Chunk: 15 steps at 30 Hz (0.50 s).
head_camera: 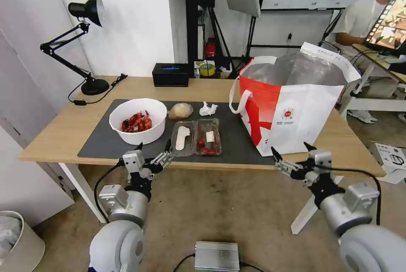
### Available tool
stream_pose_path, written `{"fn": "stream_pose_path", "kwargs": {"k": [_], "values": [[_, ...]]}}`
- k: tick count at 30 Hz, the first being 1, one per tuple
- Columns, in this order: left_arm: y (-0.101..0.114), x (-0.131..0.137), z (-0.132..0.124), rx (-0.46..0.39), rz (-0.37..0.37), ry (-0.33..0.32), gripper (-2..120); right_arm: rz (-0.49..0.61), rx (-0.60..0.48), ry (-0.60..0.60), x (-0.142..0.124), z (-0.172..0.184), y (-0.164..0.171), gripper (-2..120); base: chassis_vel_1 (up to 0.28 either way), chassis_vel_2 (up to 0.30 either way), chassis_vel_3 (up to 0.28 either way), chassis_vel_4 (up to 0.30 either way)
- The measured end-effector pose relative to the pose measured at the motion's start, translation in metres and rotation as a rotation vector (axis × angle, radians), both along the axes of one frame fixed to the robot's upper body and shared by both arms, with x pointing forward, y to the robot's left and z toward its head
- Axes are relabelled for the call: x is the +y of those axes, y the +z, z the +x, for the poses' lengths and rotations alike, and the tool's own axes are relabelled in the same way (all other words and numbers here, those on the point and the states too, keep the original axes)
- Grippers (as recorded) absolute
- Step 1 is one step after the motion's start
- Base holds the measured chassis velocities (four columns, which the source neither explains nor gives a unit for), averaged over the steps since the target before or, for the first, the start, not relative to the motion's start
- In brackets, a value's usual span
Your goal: Pick up the trash from the table and place it into the takeout bag.
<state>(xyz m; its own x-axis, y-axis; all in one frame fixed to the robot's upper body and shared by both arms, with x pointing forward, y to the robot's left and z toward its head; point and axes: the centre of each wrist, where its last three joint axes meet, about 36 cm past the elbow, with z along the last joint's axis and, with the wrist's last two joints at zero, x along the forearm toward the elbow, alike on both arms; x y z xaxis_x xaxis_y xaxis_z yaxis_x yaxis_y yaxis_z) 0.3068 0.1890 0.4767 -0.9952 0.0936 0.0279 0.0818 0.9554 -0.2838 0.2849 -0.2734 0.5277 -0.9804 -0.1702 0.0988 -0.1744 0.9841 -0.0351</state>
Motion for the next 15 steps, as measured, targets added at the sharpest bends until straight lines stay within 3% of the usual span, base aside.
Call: {"fn": "stream_pose_path", "kwargs": {"k": [8, 15], "values": [[-0.003, 0.002, 0.0, 0.024, -0.012, -0.011, 100, 0.006, -0.005, 0.006, 0.002, 0.006, -0.005, 100, 0.0, 0.0, 0.0, 0.0], [-0.004, 0.003, 0.001, 0.087, -0.065, -0.036, 100, 0.007, -0.012, 0.025, 0.006, 0.015, -0.007, 100, 0.0, 0.0, 0.0, 0.0]]}}
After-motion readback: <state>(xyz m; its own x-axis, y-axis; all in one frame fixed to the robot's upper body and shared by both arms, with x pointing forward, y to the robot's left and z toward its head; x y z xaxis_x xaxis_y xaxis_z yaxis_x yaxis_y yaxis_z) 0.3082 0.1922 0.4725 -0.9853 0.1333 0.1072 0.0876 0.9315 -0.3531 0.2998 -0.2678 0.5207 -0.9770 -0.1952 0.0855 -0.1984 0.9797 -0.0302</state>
